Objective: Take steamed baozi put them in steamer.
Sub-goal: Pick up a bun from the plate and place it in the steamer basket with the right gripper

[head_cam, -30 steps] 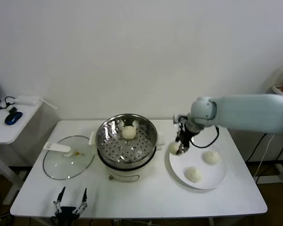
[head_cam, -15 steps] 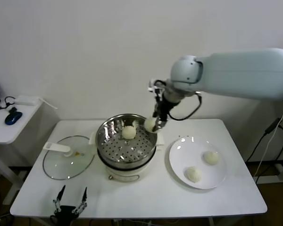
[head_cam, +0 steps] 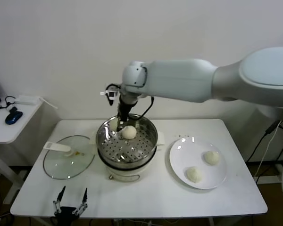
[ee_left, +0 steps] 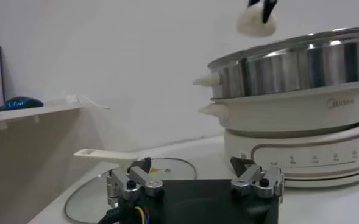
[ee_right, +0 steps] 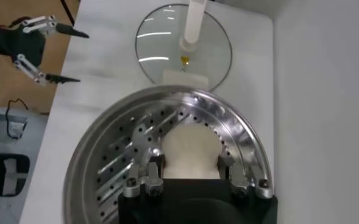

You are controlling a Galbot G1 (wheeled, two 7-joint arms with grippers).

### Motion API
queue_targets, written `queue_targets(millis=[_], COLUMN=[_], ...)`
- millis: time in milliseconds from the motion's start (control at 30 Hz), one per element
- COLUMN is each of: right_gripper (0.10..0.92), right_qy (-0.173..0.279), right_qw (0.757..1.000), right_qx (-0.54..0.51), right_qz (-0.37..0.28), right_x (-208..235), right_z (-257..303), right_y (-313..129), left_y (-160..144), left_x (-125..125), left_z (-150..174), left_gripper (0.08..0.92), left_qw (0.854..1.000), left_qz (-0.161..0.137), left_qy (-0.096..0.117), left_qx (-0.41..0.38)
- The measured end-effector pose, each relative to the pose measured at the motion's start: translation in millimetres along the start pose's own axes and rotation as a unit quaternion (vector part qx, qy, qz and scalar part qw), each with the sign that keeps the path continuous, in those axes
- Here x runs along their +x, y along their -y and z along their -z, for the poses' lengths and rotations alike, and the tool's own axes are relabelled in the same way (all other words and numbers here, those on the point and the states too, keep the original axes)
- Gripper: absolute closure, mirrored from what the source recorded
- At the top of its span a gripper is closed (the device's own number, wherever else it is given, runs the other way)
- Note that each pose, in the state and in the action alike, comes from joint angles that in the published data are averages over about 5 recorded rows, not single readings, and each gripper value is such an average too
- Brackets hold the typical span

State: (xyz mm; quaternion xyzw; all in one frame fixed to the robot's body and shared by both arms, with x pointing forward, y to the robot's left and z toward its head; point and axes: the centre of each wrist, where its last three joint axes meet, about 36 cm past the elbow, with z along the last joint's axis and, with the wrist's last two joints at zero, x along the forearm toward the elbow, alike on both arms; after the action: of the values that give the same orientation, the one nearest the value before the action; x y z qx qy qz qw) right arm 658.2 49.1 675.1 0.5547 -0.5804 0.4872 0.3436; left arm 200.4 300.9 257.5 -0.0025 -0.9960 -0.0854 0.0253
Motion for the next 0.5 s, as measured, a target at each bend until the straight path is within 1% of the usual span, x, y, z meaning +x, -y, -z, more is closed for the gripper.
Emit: queue_targets(millis=[267,500], right_gripper=[0.437,0.433], right_qy=[-0.009,-0.015], right_qw=[1.000,1.000], right_qx=[0.002,-0.002], right_qz=[0.020,0.021], right_x=[-54,-73], right_z=[4,0], right_y=[-8,-8], left_y=[0,0], left_x=[0,-1], left_z=[-1,-2], left_gripper=[0.177,0.177], left_qw=[1.000,1.000], left_qz=[0.001,0.001], left_qy=[0.000,0.000], left_qx=[0.000,0.001])
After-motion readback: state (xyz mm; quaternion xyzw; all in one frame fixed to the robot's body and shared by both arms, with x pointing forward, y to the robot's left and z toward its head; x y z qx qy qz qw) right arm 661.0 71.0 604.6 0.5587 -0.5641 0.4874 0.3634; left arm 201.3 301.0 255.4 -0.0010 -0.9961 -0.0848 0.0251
